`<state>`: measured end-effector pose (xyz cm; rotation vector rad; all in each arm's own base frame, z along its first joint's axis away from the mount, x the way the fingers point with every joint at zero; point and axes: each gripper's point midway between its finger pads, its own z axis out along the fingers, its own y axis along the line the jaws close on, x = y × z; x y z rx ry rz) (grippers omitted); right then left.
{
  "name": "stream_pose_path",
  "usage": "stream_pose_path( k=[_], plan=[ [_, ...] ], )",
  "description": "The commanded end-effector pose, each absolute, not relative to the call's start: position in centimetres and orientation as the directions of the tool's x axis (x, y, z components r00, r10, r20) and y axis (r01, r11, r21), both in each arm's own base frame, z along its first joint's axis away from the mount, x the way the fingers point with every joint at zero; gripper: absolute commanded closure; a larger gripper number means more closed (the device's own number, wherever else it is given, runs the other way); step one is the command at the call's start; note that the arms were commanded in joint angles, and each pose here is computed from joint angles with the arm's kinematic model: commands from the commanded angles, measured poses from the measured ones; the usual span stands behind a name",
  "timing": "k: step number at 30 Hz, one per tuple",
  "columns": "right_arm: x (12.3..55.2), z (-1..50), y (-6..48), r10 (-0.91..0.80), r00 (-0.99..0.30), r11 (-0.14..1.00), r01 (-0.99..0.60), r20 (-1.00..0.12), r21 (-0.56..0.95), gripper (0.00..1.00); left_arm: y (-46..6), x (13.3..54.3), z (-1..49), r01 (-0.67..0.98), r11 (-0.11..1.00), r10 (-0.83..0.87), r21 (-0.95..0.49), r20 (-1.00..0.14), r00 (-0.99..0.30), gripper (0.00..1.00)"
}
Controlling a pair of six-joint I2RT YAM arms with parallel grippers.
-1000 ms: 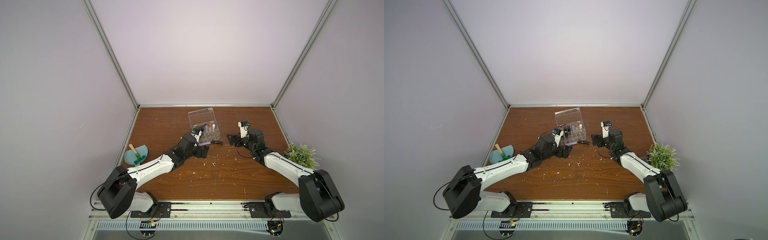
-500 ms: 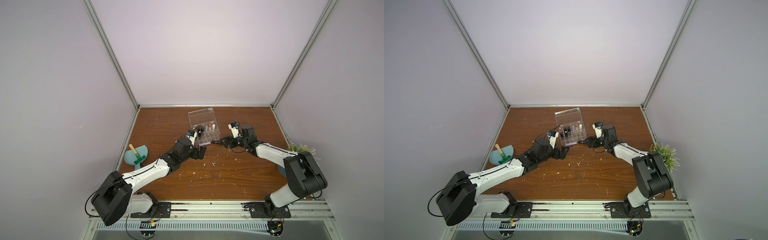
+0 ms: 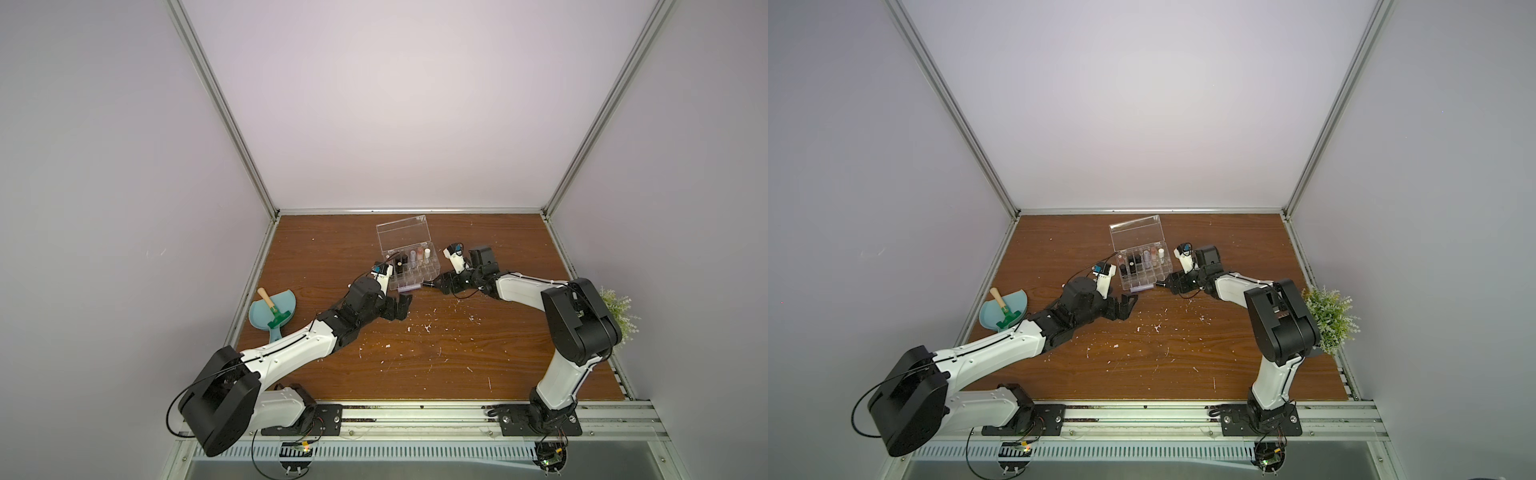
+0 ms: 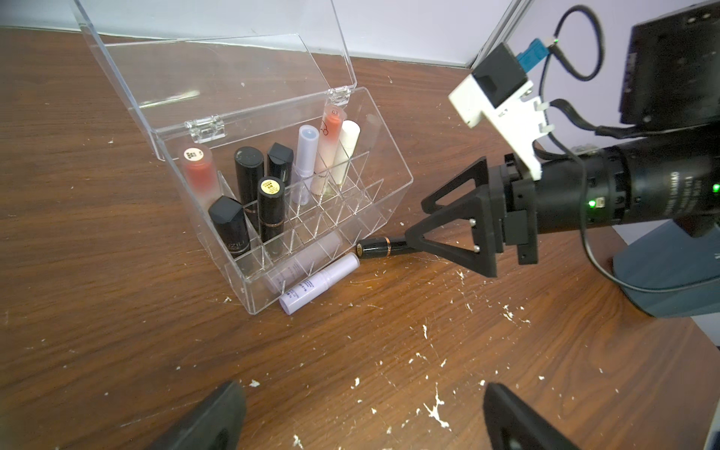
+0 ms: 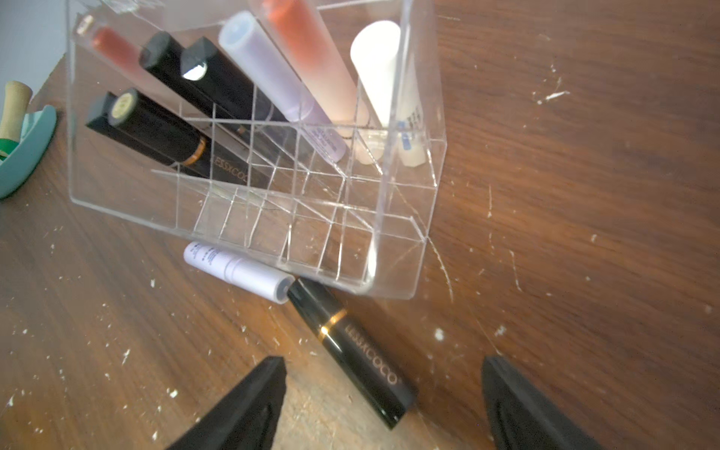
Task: Arrange the lipsticks in the organizer
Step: Pick up the lipstick at the center of the board.
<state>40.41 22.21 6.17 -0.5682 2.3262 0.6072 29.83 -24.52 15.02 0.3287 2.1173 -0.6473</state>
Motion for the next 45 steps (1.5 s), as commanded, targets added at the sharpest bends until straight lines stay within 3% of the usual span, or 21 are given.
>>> stream_pose_path(
  k=[1, 22, 31, 38, 45],
  plan=[
    [40.6, 6.6, 23.6, -0.285, -0.665, 0.771, -0.587, -0.69, 0.248, 0.24, -24.3, 29.9, 15.7, 0.452, 0.826, -0.021, -0.338, -0.819, -0.574, 0.01],
    [38.3, 5.0, 23.9, -0.346, -0.706, 0.771, -0.589, -0.618, 0.241, 0.42, -24.0, 29.8, 16.2, 0.453, 0.828, -0.023, -0.331, -0.827, -0.562, 0.02],
    [37.4, 3.9, 23.6, -0.377, -0.723, 0.786, -0.581, -0.579, 0.214, 0.57, -24.1, 29.8, 16.3, 0.456, 0.827, -0.022, -0.33, -0.828, -0.561, 0.03],
    [36.0, 3.4, 23.5, -0.384, -0.739, 0.781, -0.579, -0.554, 0.232, 0.58, -24.8, 29.7, 17.3, 0.479, 0.798, -0.047, -0.367, -0.829, -0.557, 0.03],
    [34.8, 3.3, 23.9, -0.398, -0.742, 0.771, -0.589, -0.539, 0.242, 0.77, -25.0, 29.3, 18.1, 0.496, 0.777, -0.061, -0.388, -0.83, -0.554, 0.03]
  ],
)
